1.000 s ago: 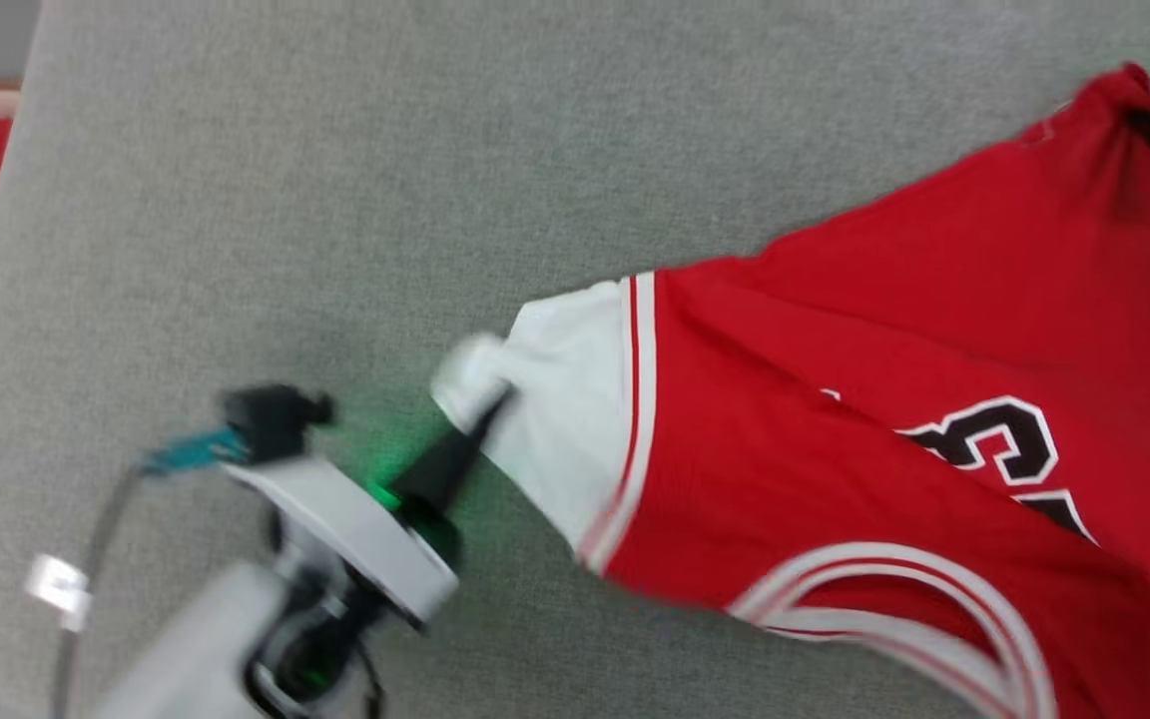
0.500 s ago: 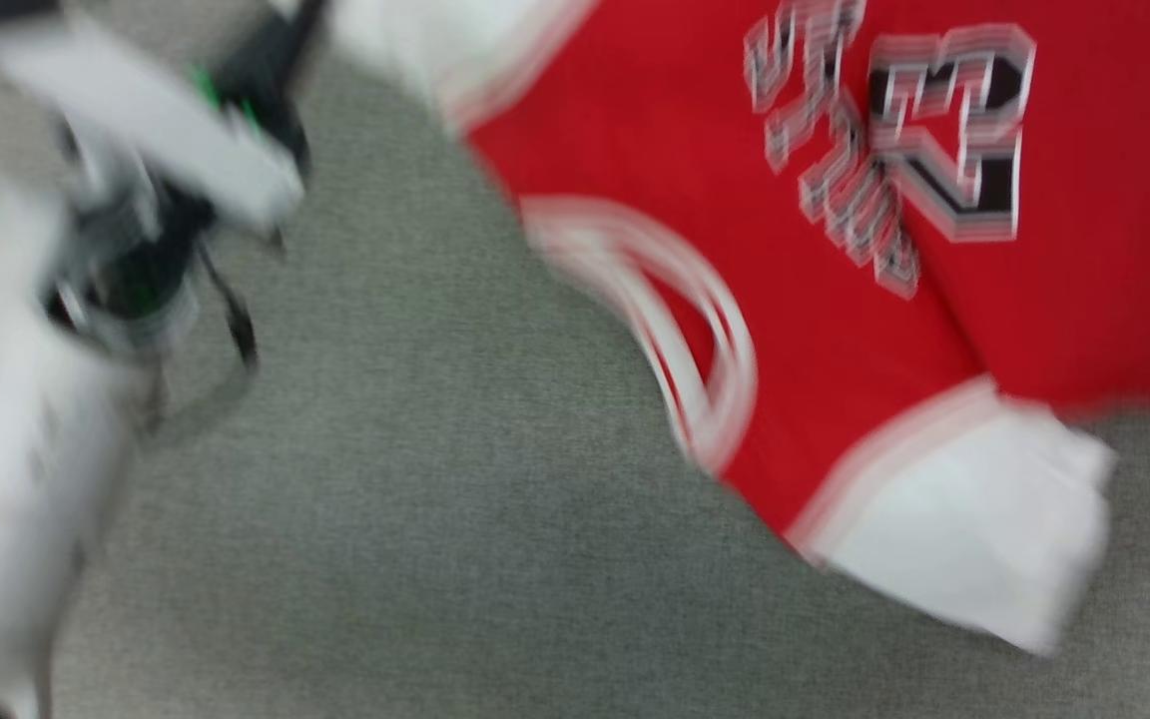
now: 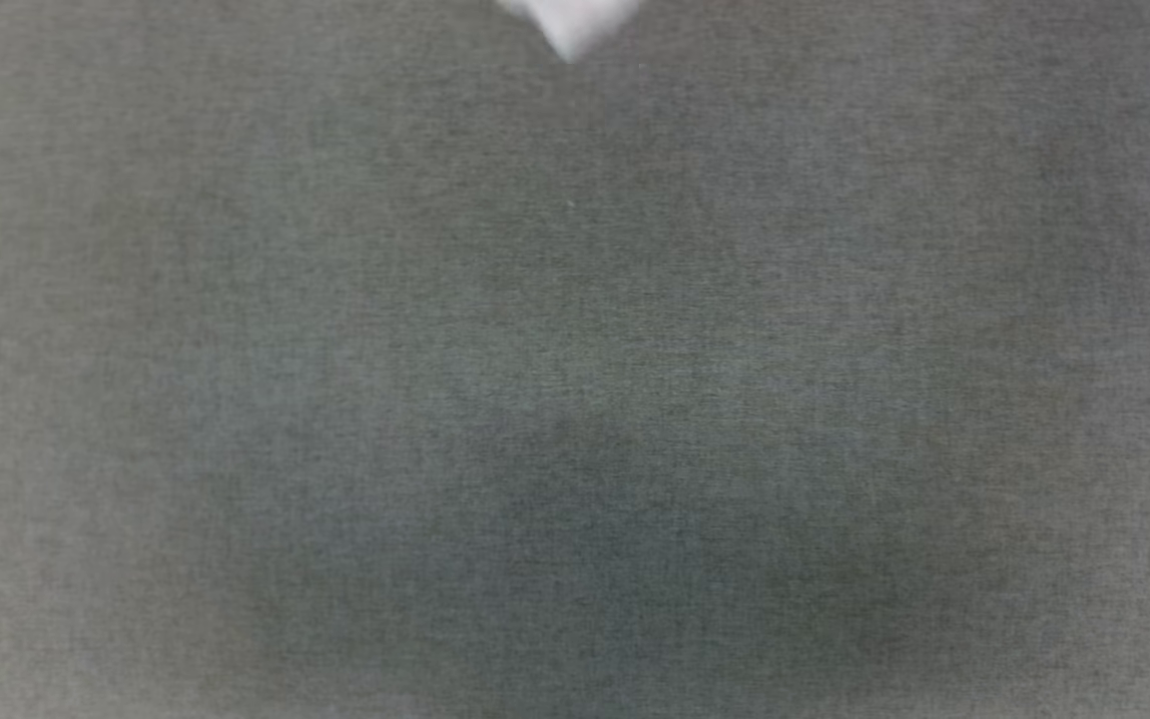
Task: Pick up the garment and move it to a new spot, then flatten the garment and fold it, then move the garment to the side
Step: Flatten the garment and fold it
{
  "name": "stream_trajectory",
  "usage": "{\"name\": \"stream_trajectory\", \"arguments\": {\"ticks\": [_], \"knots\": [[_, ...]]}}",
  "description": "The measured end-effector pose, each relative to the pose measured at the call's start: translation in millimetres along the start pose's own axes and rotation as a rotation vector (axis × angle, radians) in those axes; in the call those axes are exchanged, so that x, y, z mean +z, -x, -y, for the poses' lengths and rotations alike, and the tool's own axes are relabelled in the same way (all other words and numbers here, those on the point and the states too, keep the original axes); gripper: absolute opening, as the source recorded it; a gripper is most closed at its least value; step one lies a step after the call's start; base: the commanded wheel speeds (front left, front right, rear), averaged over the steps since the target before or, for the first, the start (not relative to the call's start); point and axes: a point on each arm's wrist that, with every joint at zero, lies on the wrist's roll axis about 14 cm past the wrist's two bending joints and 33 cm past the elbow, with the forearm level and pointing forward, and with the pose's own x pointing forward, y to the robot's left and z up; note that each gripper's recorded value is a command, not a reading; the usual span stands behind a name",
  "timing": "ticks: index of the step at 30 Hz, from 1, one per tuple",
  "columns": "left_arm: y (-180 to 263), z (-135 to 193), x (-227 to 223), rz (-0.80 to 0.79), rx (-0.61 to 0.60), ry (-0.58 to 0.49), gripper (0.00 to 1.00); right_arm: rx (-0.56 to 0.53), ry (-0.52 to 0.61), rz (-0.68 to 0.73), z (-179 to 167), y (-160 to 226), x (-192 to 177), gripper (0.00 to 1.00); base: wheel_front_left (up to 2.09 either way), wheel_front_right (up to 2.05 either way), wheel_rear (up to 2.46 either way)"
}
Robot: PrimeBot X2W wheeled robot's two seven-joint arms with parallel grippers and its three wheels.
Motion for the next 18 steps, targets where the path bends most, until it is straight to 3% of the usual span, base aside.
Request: {"name": "stream_trajectory", "arguments": {"ticks": [5, 8, 18], "knots": [[-1.3, 18.6, 3.0, 0.022, -0.037, 0.065, 0.00, 0.007, 0.017, -0.022, -4.8, 2.0, -3.7, 0.00, 0.00, 0.00, 0.00], [19.2, 14.2, -22.4, -0.035, -0.030, 0.122, 0.00, 0.013, 0.037, -0.068, -3.1, 10.2, -22.1, 0.00, 0.00, 0.00, 0.00], [150.2, -15.3, -113.0, -0.299, 0.030, 0.187, 0.00, 0.097, 0.130, -0.337, 26.1, 94.6, -106.3, 0.00, 0.00, 0.00, 0.00]]}}
